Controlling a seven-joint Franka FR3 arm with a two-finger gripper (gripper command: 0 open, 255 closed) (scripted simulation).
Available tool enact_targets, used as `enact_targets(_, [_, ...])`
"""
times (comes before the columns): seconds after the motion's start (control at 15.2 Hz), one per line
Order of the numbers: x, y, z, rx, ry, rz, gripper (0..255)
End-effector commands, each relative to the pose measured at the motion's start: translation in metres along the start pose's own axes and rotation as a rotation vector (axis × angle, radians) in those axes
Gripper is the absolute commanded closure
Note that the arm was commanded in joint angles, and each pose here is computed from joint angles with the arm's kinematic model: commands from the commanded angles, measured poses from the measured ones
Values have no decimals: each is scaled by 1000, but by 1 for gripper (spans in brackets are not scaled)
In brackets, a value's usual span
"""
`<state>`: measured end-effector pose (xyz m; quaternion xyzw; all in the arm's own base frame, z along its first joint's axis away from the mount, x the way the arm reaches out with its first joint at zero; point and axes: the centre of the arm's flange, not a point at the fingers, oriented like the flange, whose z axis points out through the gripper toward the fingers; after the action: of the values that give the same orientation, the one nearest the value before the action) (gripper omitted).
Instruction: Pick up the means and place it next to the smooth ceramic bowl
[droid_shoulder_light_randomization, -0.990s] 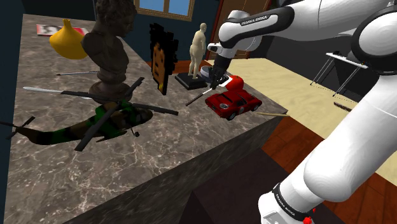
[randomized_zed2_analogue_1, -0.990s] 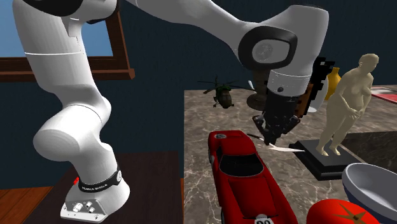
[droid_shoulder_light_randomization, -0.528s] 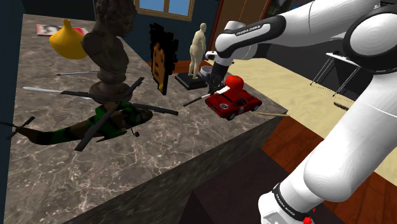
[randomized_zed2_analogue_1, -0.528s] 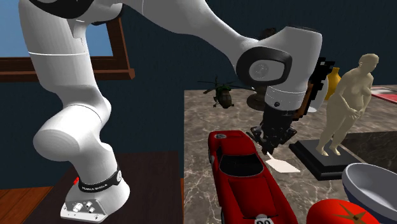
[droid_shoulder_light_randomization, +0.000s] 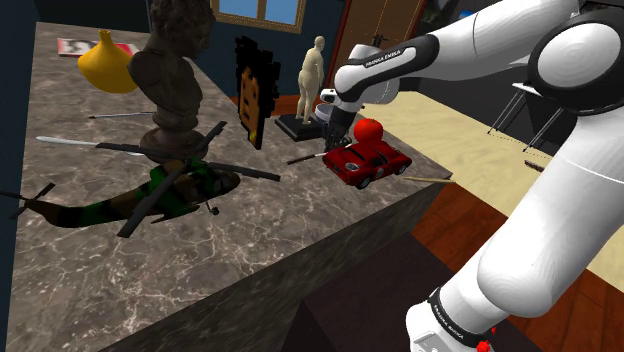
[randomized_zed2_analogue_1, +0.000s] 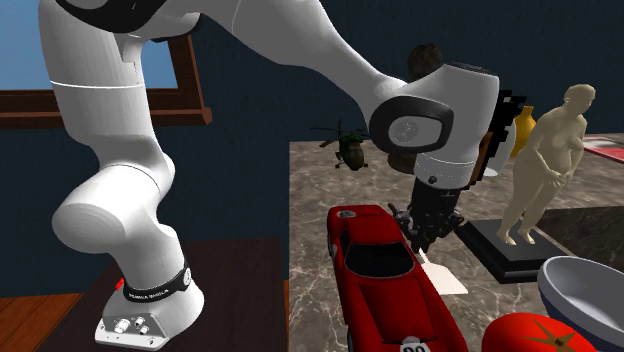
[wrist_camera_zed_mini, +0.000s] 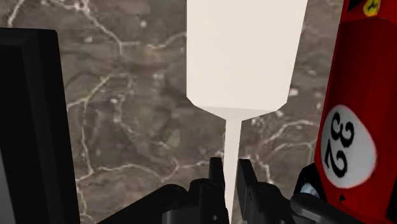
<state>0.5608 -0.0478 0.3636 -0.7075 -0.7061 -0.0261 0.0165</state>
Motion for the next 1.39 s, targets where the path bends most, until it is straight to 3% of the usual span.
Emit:
enact_targets(0.0, [0,-2,7,11,0,1,255])
enact_targets(0.26, [0,-2,7,11,0,1,255])
enact_targets(0.33, [1,-3,7,11,0,1,0])
enact_targets(0.66, [0,-2,7,11,0,1,0])
enact_targets(0.92, [0,-2,-43,11,0,1,0])
enact_targets(1.32, [0,-2,-43,11,0,1,0])
